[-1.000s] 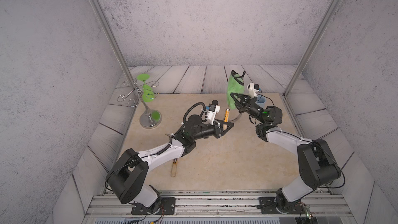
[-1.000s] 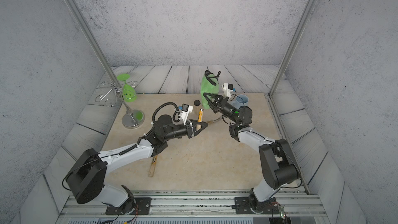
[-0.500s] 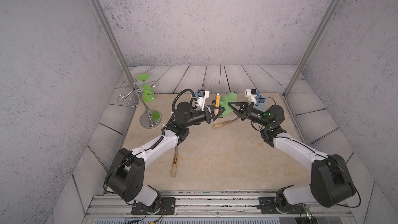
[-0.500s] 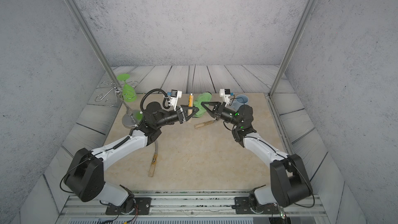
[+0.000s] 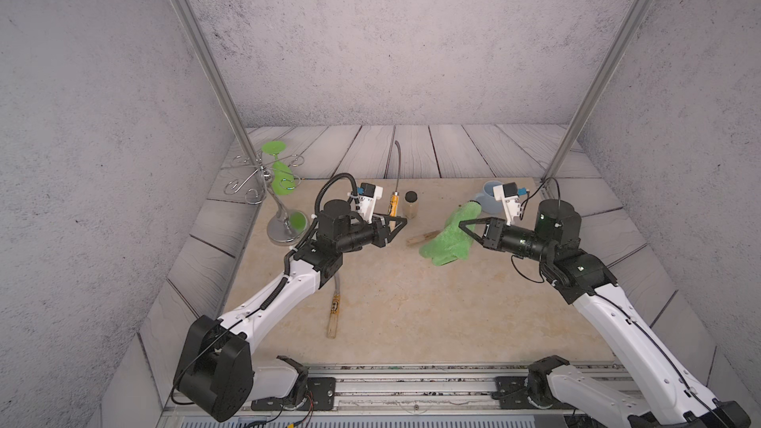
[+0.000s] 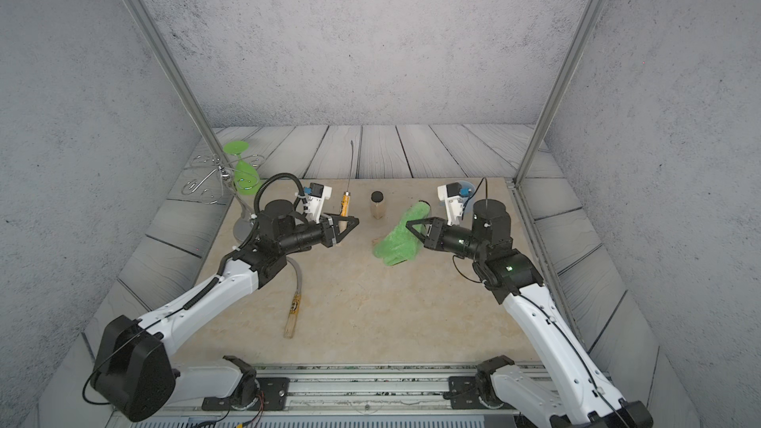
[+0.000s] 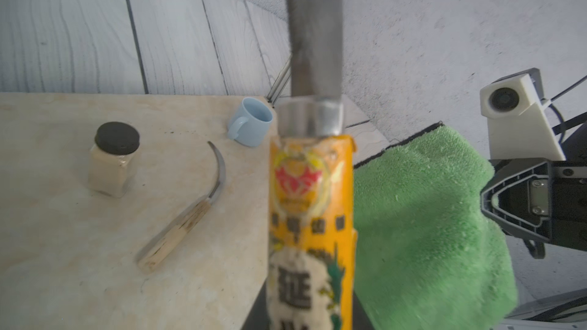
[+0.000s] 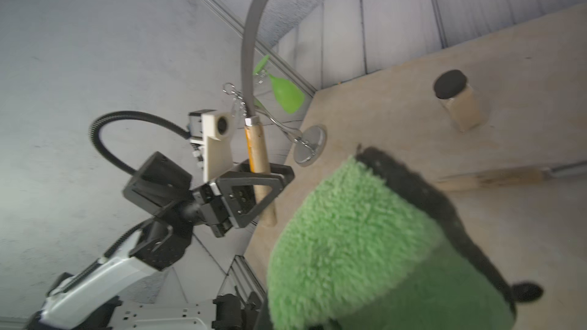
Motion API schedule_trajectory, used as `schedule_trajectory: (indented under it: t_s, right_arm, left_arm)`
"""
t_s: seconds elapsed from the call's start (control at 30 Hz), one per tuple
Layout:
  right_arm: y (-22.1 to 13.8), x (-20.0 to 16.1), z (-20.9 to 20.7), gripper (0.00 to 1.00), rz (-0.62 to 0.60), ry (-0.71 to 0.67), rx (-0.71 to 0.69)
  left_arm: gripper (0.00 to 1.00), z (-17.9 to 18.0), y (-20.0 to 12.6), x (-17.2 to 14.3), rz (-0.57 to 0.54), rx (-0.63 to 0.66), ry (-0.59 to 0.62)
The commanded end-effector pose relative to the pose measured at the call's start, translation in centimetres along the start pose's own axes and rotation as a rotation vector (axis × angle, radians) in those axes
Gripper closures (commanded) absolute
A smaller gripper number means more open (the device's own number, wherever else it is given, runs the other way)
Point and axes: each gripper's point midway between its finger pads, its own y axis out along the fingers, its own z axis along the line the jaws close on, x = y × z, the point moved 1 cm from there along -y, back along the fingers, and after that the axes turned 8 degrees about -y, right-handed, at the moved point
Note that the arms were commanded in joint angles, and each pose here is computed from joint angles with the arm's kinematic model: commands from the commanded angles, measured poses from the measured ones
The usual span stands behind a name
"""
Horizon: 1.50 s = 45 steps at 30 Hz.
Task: Wipe small sickles with rags
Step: Wipe the small sickle, then place the small sickle at the center of the board.
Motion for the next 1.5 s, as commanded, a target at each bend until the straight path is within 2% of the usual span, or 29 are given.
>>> schedule_trajectory:
  t_s: [0.0,0.23,0.57,1.27,1.47]
  right_arm:
    - [-1.8,-2.2,-2.5,0.93,0.071,-0.073,-0.180]
    - [-3.5,-3.7,-4.0,0.92,0.105,-0.105,-0.295]
    - [-4.5,-5.1,-5.6,0.92,0.142,-0.129,-0.379]
    - [-6.0,-6.7,-6.8,0.90,0.196,-0.184,-0.459]
    - [-6.0,-6.5,-6.7,0.90,0.205,-0.197,-0.460]
  left_arm:
    - [1.00,1.7,-0.8,-1.6,0.049,0.102,0.044]
    - [1.00,5.5,-0.7,-3.5,0.130,0.268,0.059]
    - [1.00,11.3,1.0,-5.5,0.227,0.462,0.039]
    - [1.00,21.0,7.0,-5.2,0.375,0.656,-0.036]
    - [1.00,23.1,7.9,-4.8,0.373,0.695,-0.048]
